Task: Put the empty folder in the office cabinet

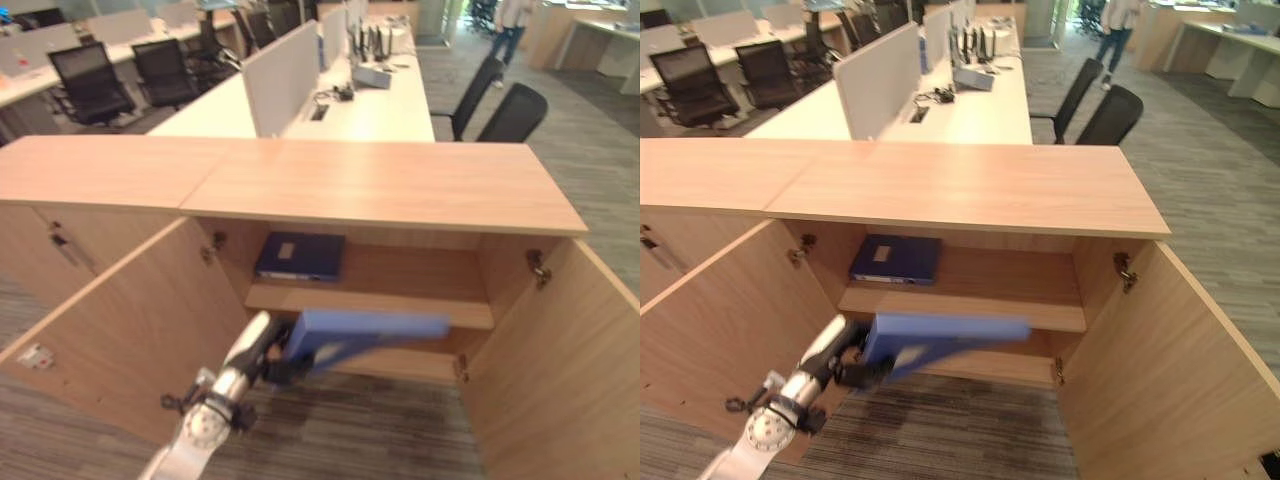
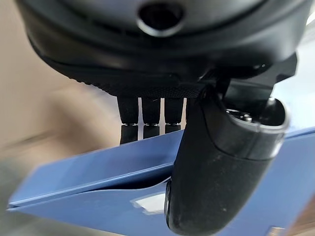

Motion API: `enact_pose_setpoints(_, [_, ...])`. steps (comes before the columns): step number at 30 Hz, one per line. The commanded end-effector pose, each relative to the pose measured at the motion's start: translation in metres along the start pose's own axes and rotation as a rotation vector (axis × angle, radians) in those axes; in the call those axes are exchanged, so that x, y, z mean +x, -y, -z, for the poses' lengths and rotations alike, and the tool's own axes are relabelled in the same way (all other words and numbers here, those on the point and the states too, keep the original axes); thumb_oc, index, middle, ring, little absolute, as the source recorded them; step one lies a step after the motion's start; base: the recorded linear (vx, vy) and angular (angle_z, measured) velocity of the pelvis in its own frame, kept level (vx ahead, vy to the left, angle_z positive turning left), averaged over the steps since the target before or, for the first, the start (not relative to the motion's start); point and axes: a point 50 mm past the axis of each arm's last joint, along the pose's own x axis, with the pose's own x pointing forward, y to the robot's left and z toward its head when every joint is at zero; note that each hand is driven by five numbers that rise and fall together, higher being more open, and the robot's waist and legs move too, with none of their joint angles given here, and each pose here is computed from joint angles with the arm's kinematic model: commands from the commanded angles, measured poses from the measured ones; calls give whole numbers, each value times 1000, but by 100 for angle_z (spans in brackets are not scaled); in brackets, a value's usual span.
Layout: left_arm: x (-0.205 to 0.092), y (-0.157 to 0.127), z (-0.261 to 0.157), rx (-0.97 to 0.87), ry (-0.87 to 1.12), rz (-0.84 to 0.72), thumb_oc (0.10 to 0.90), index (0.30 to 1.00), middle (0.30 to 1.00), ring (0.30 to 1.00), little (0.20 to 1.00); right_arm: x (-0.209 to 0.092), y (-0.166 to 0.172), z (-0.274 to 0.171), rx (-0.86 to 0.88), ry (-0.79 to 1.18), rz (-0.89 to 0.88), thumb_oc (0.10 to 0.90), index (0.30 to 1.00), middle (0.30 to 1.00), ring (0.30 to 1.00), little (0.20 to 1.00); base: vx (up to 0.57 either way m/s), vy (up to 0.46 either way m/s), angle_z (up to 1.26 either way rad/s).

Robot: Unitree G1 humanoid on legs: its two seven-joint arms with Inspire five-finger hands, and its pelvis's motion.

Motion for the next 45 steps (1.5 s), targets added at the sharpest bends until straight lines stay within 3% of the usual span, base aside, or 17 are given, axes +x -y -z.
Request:
enact_pose_setpoints(1, [-4, -52, -55, 11, 303, -222, 400, 300, 300, 300, 300, -5, -11, -81, -35, 299, -36, 800, 900, 900, 900, 900, -32, -2, 6])
enact_pose_setpoints(2, [-6, -55, -47, 1, 266, -260, 400, 300, 300, 300, 300, -20, -6, -113, -49, 473, -23, 800, 900, 900, 900, 900, -23, -1, 9])
enact_pose_setpoints(13, [-3, -55, -40, 110, 220, -335, 400, 300, 300, 300, 300, -98, 20, -192, -272, 1008, 146, 800, 900, 900, 900, 900, -5, 1, 0])
enact_pose_setpoints(20, [-2, -54, -51, 96, 276, -317, 400, 300, 300, 300, 300, -118, 16, -213, -431, 1120, 192, 800, 900, 900, 900, 900, 0, 0, 0])
enact_pose_setpoints(21, [-1, -54, -65, 87, 341, -294, 400, 300, 300, 300, 300, -122, 4, -227, -522, 1148, 177, 800, 900, 900, 900, 900, 0, 0, 0])
enact_pose_setpoints(26, [-1, -59, -81, 113, 413, -281, 400, 300, 300, 300, 300, -131, -11, -241, -596, 1196, 131, 800, 900, 900, 900, 900, 0, 0, 0])
enact_pose_setpoints(31, [-1, -71, -100, 213, 496, -313, 400, 300, 300, 300, 300, -145, -20, -254, -579, 1272, 95, 800, 900, 900, 900, 900, 5, -1, 3])
enact_pose_setpoints(45, [-14, -87, -142, 195, 704, -288, 400, 300, 300, 300, 300, -161, -24, -269, -631, 1334, 75, 800, 900, 900, 900, 900, 0, 0, 0])
